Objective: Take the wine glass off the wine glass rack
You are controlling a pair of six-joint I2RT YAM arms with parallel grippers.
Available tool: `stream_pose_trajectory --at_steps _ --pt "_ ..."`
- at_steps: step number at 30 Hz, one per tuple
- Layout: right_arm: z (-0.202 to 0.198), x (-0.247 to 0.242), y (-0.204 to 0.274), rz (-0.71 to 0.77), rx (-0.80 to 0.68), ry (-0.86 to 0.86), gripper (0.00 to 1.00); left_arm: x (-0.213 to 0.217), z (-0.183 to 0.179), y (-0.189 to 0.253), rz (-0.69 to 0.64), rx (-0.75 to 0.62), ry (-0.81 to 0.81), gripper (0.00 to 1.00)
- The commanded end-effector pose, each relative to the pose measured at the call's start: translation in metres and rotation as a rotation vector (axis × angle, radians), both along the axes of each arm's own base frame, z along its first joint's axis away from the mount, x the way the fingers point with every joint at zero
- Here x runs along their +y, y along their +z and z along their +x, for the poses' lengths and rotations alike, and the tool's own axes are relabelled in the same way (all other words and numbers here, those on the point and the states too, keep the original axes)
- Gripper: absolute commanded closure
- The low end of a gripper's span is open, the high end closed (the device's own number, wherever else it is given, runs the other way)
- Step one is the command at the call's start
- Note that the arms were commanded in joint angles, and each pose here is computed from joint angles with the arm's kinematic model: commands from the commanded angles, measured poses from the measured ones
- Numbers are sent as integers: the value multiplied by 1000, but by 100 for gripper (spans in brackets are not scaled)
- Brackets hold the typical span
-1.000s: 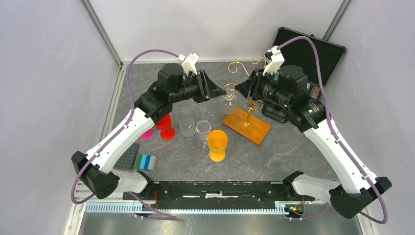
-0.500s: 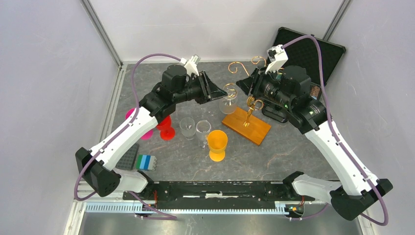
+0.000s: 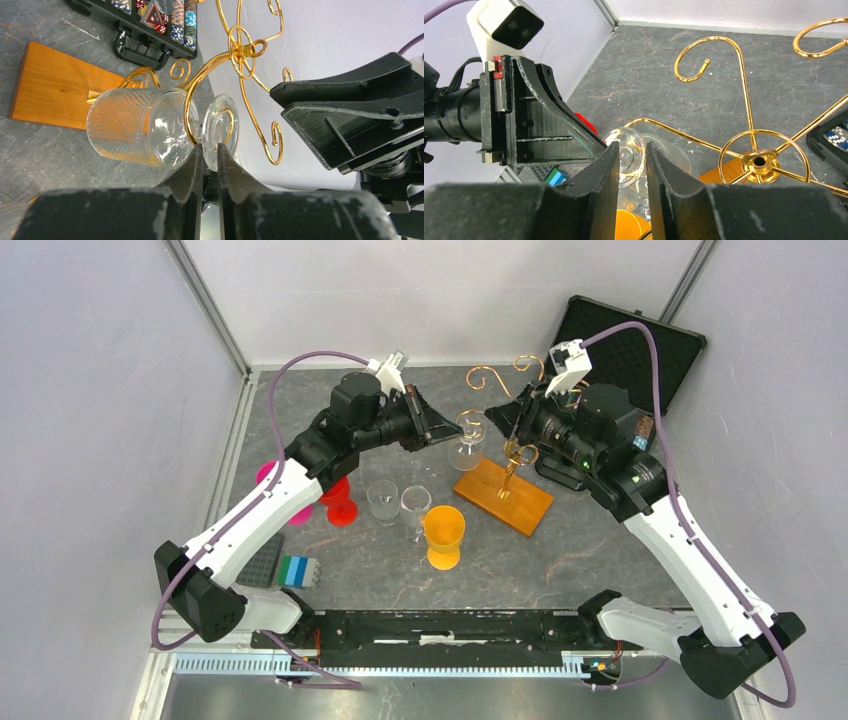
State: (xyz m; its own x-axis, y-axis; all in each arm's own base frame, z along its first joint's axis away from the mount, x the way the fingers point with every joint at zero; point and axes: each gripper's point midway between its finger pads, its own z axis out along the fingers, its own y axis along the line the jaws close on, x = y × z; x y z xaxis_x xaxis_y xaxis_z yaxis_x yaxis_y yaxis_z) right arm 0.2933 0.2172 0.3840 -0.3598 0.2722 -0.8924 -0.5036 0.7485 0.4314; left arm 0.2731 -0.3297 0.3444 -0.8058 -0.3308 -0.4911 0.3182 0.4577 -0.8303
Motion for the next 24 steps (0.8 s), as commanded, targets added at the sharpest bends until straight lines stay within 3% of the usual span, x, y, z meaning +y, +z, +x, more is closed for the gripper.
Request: stream_pose_trajectory --at_steps 1,8,20,24 --pt "0 1 11 38 -41 -1 70 -5 -5 20 -83 -10 -23 85" --pt "2 7 -3 14 -7 27 71 -10 -9 25 -148 47 -31 82" --pt "5 12 -10 3 8 42 67 -10 6 4 -169 131 60 65" --pt "6 12 -12 1 13 40 66 -9 11 -4 -185 173 103 64"
